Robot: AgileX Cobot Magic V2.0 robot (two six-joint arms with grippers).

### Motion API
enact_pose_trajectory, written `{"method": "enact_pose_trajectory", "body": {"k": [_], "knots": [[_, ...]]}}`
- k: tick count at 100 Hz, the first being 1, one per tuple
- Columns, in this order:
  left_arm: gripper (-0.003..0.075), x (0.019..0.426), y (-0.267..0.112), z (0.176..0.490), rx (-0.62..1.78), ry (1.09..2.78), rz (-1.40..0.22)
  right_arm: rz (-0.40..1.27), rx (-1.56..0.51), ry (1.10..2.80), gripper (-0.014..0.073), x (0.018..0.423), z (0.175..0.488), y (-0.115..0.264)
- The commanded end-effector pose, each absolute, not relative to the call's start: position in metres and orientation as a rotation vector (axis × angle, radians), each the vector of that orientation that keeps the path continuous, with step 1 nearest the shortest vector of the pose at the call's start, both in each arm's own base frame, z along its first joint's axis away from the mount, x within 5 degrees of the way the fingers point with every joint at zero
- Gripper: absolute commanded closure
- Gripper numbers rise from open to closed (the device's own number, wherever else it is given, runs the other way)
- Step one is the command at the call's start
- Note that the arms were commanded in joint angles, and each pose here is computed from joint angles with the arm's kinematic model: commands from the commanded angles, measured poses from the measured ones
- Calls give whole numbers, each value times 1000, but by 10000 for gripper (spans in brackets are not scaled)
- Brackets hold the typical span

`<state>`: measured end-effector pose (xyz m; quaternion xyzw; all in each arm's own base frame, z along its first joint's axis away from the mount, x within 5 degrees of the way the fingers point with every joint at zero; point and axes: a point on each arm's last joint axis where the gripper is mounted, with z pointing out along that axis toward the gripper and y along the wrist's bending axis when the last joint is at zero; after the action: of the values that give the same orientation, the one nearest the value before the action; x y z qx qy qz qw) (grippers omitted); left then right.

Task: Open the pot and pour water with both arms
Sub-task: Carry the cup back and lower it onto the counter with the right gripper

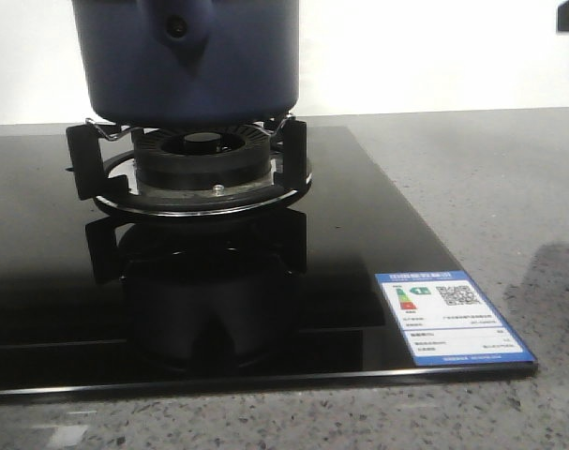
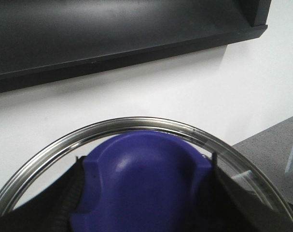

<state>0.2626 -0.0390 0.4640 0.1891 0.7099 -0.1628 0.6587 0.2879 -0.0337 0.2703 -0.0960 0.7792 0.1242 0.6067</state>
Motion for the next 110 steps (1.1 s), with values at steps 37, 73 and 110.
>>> {"method": "enact_pose_trajectory", "body": {"k": [37,73,110], "knots": [[353,250,-37,489,353,1506,-383,342,-244,1669,277,319,241,-40],[353,250,-37,489,353,1506,-383,359,-235,1704,277,324,226,-42],[353,250,-37,489,353,1506,-383,332,-221,1740,56,324,223,-44]]}}
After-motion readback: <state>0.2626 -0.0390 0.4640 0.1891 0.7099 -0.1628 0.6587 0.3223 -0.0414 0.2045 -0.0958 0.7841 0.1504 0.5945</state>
